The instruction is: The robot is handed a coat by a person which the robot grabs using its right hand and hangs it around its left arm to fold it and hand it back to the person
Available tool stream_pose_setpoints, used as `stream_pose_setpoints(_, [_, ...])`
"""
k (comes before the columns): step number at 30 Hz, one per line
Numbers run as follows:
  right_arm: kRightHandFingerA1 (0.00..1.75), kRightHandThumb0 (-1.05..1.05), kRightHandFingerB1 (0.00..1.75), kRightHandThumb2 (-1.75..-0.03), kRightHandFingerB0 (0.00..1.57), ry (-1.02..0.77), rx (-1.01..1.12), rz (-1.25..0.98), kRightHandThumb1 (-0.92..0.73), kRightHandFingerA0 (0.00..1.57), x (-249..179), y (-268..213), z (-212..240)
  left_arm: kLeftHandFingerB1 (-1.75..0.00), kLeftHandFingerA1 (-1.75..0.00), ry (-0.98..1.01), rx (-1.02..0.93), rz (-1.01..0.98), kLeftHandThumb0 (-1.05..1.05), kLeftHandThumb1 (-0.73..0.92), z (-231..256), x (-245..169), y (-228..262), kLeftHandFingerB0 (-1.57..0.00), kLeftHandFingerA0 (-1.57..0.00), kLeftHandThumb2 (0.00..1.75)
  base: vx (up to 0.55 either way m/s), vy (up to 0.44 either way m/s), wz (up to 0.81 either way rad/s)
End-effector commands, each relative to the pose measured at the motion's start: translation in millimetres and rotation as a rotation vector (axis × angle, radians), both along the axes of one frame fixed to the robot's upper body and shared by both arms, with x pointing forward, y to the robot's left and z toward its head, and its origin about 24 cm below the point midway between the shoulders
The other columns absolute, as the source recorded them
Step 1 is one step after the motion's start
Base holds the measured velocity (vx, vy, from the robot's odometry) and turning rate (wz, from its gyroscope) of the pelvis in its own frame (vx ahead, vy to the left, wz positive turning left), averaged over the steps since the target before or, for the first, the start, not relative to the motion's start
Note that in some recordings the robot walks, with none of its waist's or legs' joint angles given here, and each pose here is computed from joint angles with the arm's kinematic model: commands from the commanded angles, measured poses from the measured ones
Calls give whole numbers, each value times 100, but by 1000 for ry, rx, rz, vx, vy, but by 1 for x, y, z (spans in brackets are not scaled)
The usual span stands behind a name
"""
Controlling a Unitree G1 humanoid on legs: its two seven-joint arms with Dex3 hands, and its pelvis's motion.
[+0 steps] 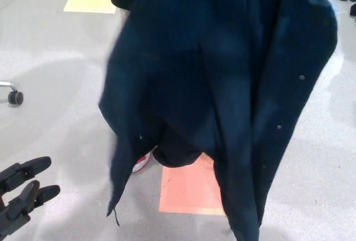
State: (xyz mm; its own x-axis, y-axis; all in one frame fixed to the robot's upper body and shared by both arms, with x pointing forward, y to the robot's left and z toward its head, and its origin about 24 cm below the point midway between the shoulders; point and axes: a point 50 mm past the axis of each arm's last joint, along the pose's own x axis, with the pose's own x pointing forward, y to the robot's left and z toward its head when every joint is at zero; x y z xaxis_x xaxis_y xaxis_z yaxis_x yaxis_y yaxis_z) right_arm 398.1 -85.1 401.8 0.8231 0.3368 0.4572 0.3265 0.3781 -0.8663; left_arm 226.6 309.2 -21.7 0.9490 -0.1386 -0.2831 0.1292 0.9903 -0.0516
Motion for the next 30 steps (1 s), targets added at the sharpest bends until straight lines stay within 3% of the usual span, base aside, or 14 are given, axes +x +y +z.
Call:
stream_pose_setpoints(1, [92, -30, 79, -64, 100, -486, 337, 100, -82, 117, -61, 30, 95, -39, -43, -25, -150, -113, -65, 76, 10, -10, -1, -39, -44, 63, 0, 0, 0])
stream_pose_setpoints(5, [65, -34, 67, -64, 100, -426, 339, 125, -84, 117, -55, 35, 86, -40, -44, -53, -148, -234, -66, 71, 24, -10, -6, -40, -47, 62, 0, 0, 0])
stream_pose_setpoints(9, [75, -32, 74, -65, 101, -399, 304, 148, -81, 119, -49, 41, 74, -40, -44, -50, -145, -348, -67, 72, 37, -18, -15, -38, -45, 62, 0, 0, 0])
stream_pose_setpoints(10, [75, -31, 83, -65, 105, -376, 266, 151, -79, 121, -45, 45, 66, -49, -56, -53, -151, -450, -61, 62, 44, -24, -21, -22, -34, 101, 0, 0, 0])
stream_pose_setpoints(11, [79, -32, 84, -64, 101, -357, 252, 151, -82, 117, -42, 47, 61, -49, -56, -55, -151, -508, -62, 64, 47, -28, -25, -21, -34, 102, 0, 0, 0])
stream_pose_setpoints(14, [97, -26, 92, -62, 97, -329, 229, 154, -74, 116, -37, 53, 50, -47, -55, -43, -142, -632, -74, 66, 52, -35, -40, -24, -37, 101, 0, 0, 0])
stream_pose_setpoints(17, [97, -28, 80, -62, 87, -306, 207, 161, -77, 104, -35, 61, 44, -47, -55, -27, -152, -734, -77, 65, 56, -36, -57, -25, -38, 101, 0, 0, 0])
stream_pose_setpoints(18, [84, -35, 65, -65, 80, -283, 216, 187, -81, 96, -35, 69, 38, -46, -56, -21, -144, -798, -71, 61, 59, -35, -73, -21, -38, 100, 0, 0, 0])
stream_pose_setpoints(19, [87, -34, 68, -64, 81, -278, 217, 197, -84, 94, -35, 72, 37, -37, -43, -17, -145, -808, -69, 73, 59, -35, -77, -33, -43, 63, 0, 0, 0])
stream_pose_setpoints(20, [76, -34, 65, -65, 80, -272, 213, 208, -85, 92, -36, 75, 35, -36, -42, -13, -150, -820, -68, 74, 57, -33, -84, -32, -42, 64, 0, 0, 0])
stream_pose_setpoints(21, [93, -36, 69, -66, 82, -255, 211, 217, -88, 92, -37, 80, 35, -46, -57, -8, -155, -836, -62, 60, 54, -31, -92, -19, -38, 100, 0, 0, 0])
stream_pose_setpoints(26, [62, -36, 59, -66, 82, -218, 217, 245, -87, 95, -40, 90, 37, -46, -57, 25, -157, -882, -63, 61, 51, -23, -118, -15, -35, 101, 0, 0, 0])
stream_pose_setpoints(27, [59, -35, 57, -66, 80, -206, 224, 258, -87, 93, -40, 91, 36, -35, -42, 24, -155, -894, -68, 79, 49, -22, -124, -27, -37, 64, 0, 0, 0])
stream_pose_setpoints(30, [59, -35, 59, -66, 83, -161, 223, 304, -87, 95, -42, 96, 35, -34, -41, 4, -171, -943, -66, 80, 48, -13, -148, -26, -35, 64, 0, 0, 0])
